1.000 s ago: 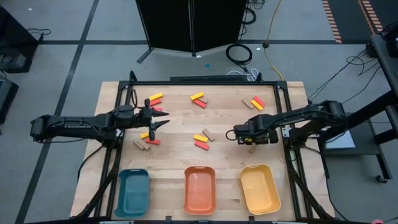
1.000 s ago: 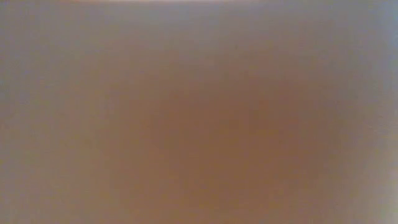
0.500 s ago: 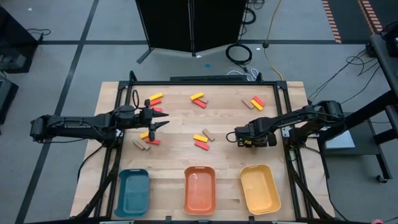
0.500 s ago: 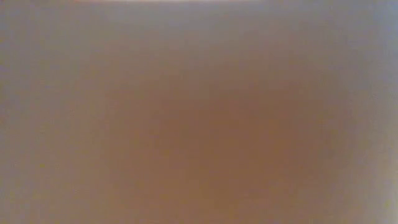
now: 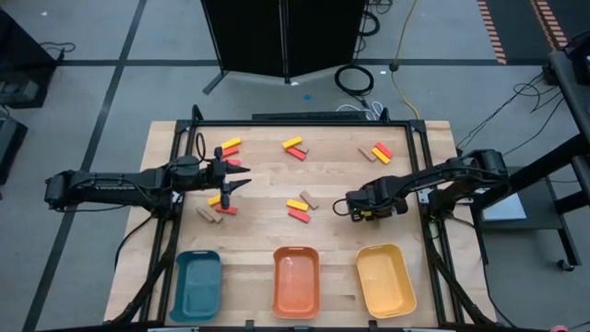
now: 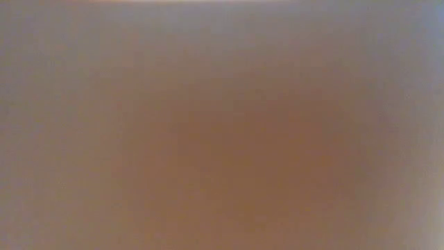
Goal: Sort blocks
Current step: Put the bottom right brown block into the blue bin
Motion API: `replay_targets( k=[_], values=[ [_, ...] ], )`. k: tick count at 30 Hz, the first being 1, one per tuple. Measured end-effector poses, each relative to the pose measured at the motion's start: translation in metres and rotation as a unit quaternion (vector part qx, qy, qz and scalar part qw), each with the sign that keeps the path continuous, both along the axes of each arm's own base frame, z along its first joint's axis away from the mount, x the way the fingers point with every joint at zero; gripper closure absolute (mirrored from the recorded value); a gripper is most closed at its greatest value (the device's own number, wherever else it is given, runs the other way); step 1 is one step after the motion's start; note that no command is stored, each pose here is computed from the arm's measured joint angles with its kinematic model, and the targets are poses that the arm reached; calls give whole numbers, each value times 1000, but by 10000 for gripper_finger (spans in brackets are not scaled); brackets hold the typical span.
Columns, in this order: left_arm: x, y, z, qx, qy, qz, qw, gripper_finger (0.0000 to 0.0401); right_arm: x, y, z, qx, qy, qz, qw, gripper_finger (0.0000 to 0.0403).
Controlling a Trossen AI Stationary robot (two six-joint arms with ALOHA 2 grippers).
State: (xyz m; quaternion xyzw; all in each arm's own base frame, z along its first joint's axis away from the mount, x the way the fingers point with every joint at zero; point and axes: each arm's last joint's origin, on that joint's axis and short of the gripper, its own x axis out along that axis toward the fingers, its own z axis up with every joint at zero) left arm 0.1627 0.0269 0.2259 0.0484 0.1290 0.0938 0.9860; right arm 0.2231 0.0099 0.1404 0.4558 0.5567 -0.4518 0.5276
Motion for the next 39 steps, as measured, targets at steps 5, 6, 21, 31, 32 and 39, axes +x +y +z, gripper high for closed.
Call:
replay_targets(
  k=[5,6,21,31,32,39],
  values=[
    [0,0,0,1,0,3,1000,260,26,0,26,-25,-72,59,995,328],
    [0,0,0,2,-1,4,1000,260,31,0,31,-33,-83,74,993,328],
    [-44,-4,24,26,-77,55,995,260,123,6,121,-263,-470,341,770,328],
    [-72,-4,17,36,-146,125,981,260,187,26,87,-318,-598,529,511,328],
    [-74,-4,16,36,-149,127,980,260,195,29,83,-325,-592,548,493,328],
    [-78,-5,15,37,-161,129,978,260,260,46,72,-341,-540,657,401,328]
  ],
)
